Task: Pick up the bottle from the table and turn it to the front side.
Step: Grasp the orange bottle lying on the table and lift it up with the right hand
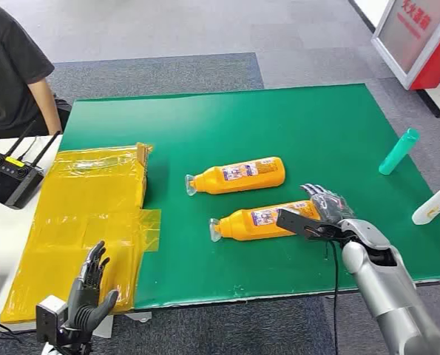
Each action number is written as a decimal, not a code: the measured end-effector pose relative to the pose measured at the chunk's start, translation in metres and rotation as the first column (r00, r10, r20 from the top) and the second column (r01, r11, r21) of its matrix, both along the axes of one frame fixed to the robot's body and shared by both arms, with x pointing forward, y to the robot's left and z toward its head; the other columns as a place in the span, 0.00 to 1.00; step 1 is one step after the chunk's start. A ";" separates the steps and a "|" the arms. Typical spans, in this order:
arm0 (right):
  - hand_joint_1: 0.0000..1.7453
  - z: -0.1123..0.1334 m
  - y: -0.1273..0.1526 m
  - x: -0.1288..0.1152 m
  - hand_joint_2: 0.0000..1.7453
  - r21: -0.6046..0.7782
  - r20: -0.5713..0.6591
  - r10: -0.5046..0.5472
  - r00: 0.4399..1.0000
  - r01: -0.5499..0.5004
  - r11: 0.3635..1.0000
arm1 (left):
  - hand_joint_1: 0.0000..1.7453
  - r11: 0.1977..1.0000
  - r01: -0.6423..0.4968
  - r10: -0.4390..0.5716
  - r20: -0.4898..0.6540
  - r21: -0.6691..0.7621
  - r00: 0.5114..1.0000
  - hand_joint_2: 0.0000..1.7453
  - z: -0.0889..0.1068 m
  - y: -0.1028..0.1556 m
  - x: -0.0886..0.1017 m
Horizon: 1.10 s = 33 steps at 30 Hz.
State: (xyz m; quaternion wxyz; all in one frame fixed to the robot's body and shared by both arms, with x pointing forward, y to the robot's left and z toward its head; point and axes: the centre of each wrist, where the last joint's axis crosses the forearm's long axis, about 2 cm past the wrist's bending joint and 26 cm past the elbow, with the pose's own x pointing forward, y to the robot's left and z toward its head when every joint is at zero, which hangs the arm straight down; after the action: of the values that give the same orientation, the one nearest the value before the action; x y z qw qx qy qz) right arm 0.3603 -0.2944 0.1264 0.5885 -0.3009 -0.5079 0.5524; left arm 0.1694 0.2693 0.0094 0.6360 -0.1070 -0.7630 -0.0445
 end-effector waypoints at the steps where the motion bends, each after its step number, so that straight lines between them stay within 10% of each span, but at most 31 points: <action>1: 0.00 -0.001 0.000 0.001 1.00 -0.004 -0.008 0.003 1.000 -0.003 1.000 | 0.00 1.000 0.000 0.000 0.000 0.000 1.000 1.00 0.000 0.000 0.000; 10: 0.02 -0.009 0.010 0.018 1.00 -0.076 -0.130 0.057 0.990 -0.067 0.995 | 0.00 1.000 0.010 -0.010 0.001 -0.002 1.000 1.00 -0.001 -0.004 0.004; 14: 0.97 -0.011 0.012 0.026 1.00 -0.109 -0.183 0.076 0.980 -0.097 0.989 | 0.00 1.000 0.018 -0.018 0.000 -0.003 1.000 1.00 -0.002 -0.006 0.006; 15: 1.00 -0.011 0.012 0.027 1.00 -0.115 -0.191 0.079 0.978 -0.103 0.988 | 0.00 1.000 0.020 -0.020 -0.001 -0.003 1.000 1.00 -0.002 -0.006 0.006; 33: 1.00 -0.025 0.013 0.004 1.00 -0.025 -0.100 0.100 0.990 -0.103 0.994 | 0.00 1.000 0.026 -0.026 -0.032 -0.011 0.999 1.00 -0.009 -0.002 -0.002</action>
State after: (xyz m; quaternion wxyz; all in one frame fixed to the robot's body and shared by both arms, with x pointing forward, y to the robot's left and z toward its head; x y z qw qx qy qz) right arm 0.3644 -0.2815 0.1012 0.5794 -0.2556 -0.4845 0.6035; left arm 0.1675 0.2677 0.0006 0.6471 -0.1209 -0.7512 -0.0472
